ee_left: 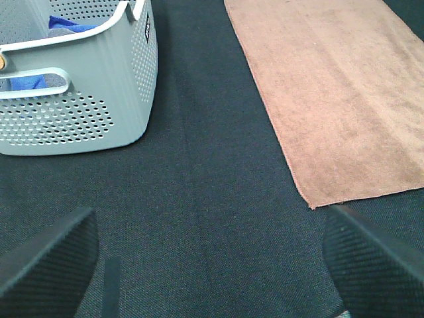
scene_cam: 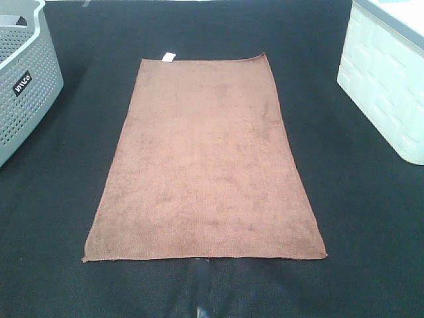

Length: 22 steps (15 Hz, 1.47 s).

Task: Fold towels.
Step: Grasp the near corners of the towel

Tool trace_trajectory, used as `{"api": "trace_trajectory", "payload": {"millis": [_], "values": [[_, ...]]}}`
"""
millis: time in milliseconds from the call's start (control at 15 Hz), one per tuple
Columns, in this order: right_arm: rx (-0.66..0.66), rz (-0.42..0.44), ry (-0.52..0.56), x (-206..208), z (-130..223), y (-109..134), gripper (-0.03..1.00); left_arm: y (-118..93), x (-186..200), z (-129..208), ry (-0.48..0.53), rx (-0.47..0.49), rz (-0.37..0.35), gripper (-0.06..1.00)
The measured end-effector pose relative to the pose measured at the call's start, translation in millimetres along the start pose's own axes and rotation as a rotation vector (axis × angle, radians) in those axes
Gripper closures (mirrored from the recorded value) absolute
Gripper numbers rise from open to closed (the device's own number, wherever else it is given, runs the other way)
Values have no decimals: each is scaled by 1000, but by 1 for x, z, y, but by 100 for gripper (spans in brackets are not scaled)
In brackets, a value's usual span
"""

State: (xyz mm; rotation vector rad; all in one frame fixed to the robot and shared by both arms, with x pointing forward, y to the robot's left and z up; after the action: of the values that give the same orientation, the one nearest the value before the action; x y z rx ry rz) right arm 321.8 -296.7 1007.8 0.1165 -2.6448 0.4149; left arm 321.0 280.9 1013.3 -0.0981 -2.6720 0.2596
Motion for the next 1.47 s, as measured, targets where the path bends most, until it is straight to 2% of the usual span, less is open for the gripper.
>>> {"api": "trace_trajectory", "payload": {"millis": [1467], "values": [[0, 1, 0, 0, 0, 0, 6, 0, 0, 0, 0, 0, 0, 7]]}}
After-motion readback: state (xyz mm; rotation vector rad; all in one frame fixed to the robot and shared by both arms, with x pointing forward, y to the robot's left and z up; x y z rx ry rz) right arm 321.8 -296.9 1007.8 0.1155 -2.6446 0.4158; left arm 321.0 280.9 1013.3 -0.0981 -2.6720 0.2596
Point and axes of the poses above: a point on each arm's last joint axis where the gripper is mounted, x pointing back along that axis away from the gripper, y along the wrist's bending axis when the last joint is at zero, z = x × y, the point moved 10 cm from there along -x, pointing out along that axis toward the gripper, and after that the axes turned 14 degrees about x, right-handed, at the moved point
